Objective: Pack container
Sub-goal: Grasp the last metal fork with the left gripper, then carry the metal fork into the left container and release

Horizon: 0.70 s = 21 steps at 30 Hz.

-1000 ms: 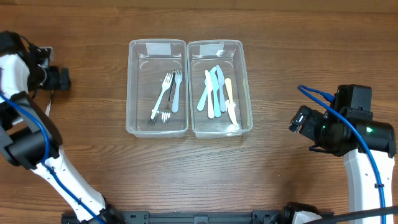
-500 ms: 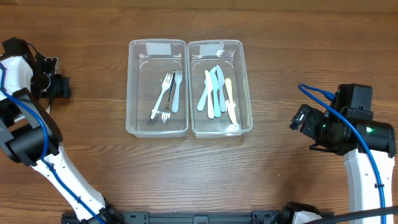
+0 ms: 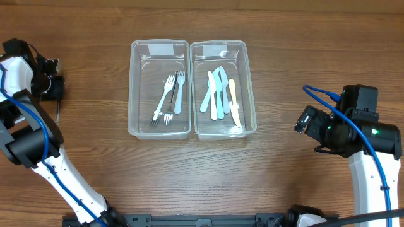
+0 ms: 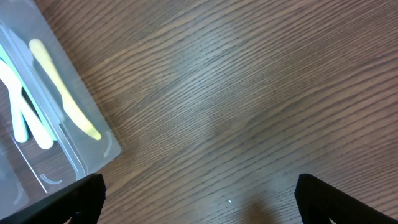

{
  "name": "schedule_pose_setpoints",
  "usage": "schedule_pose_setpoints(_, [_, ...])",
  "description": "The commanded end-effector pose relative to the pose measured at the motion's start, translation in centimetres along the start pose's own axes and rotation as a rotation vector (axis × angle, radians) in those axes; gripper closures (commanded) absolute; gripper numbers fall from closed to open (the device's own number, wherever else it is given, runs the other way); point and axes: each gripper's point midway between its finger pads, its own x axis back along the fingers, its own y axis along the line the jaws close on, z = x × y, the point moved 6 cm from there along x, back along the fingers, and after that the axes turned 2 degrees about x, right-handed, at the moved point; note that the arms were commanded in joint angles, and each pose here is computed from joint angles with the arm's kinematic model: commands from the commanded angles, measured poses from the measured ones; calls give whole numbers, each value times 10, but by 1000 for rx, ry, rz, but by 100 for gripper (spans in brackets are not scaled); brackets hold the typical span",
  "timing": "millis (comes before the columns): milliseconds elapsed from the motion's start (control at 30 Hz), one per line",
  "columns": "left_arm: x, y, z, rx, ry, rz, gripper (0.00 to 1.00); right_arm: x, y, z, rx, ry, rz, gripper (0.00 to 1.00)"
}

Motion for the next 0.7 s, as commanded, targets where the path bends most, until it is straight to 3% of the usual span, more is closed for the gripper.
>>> schedule_pose_setpoints(0, [-13,-7,9,54,58,25,96,1,-1,-2,4,-10,6,0])
schedule_pose_setpoints(100, [9,-20,3,52,24,38,96,1,0,-3,4,-13,5,0])
schedule_pose_setpoints(233, [85,-58,-8,12,-105,15,96,1,0,-3,4,-16,4,0])
schedule_pose_setpoints(367, [188,-131,4,-86,-290,8,96,1,1,-3,3,-15,-7,0])
schedule_pose_setpoints(467, [235,-187,25,-130,-376,55,96,1,2,-6,3,-28,-12,0])
schedule_pose_setpoints(567, [249,-235,41,-149,-384,115,96,1,3,-5,1,-21,-19,0])
schedule_pose_setpoints(667, [226,-282,51,-188,-314,147,96,1,3,-4,0,-19,-18,0])
